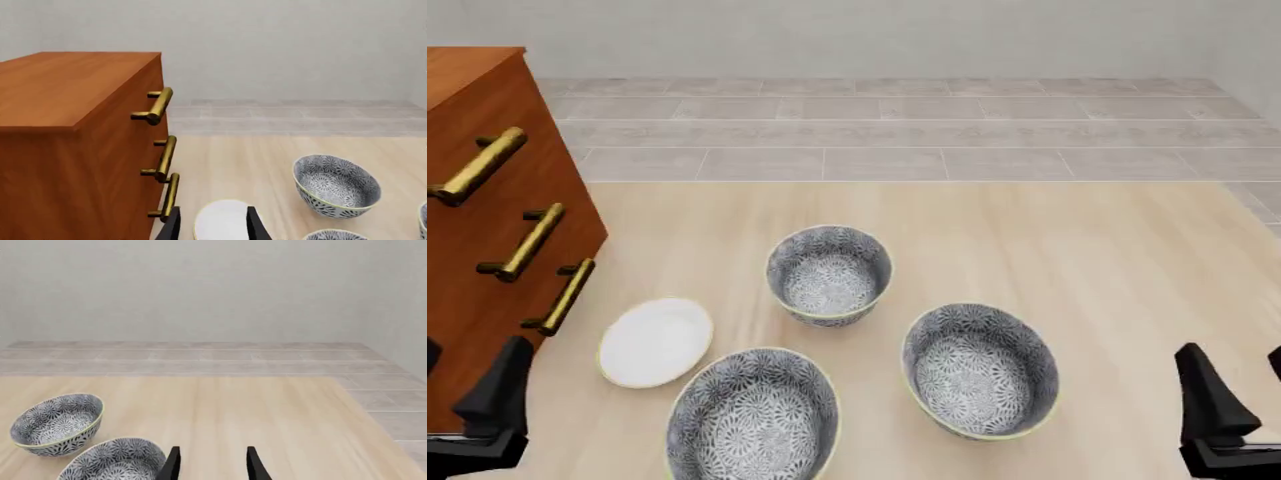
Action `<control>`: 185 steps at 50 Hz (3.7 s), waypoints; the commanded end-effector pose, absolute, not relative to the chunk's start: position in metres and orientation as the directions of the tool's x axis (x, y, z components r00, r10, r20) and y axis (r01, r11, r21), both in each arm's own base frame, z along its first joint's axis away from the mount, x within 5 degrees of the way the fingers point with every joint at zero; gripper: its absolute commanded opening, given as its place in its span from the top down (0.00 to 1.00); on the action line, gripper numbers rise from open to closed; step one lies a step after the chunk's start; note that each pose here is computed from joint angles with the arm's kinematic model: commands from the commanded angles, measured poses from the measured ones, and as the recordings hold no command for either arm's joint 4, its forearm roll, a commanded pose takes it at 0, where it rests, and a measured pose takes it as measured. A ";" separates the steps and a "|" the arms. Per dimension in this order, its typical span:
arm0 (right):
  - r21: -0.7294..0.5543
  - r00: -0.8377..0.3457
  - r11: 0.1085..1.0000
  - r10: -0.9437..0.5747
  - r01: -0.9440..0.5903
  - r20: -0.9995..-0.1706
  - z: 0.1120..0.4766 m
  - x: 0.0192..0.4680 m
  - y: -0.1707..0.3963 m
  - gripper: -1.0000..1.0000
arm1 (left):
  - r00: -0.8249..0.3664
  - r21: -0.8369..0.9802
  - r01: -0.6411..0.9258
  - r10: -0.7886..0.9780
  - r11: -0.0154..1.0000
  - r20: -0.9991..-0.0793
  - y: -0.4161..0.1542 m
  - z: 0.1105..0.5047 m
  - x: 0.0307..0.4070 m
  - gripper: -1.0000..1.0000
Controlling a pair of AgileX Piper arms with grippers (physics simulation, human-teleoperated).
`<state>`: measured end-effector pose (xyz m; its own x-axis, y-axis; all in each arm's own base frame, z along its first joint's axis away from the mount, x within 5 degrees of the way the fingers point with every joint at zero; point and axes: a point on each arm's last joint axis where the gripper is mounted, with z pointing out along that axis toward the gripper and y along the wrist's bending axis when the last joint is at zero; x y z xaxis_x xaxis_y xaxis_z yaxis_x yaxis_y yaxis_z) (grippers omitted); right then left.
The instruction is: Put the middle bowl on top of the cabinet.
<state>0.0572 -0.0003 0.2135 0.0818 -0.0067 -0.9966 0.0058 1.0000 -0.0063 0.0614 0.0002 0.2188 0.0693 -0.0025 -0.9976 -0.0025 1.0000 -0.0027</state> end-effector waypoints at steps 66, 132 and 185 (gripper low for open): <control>0.028 0.072 1.000 0.028 -0.003 -0.997 0.213 0.059 0.000 0.00 | 0.021 0.056 0.351 0.052 0.935 -0.998 -0.041 0.276 0.110 0.00; 0.056 0.068 0.998 0.056 0.001 -0.996 0.213 0.061 0.000 0.00 | -0.141 0.023 0.591 0.132 0.806 -0.981 -0.132 0.306 0.182 0.00; 0.067 0.062 0.998 0.066 0.009 -0.996 0.213 0.062 -0.001 0.00 | -0.355 -0.035 0.636 0.253 0.771 -0.900 -0.202 0.338 0.236 0.00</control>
<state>0.0618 -0.0008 0.2132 0.0637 0.0680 -0.9957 0.0091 0.9976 0.0687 0.2285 -0.1986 0.3367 -0.3306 0.2568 -0.9082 0.6485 0.7609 -0.0209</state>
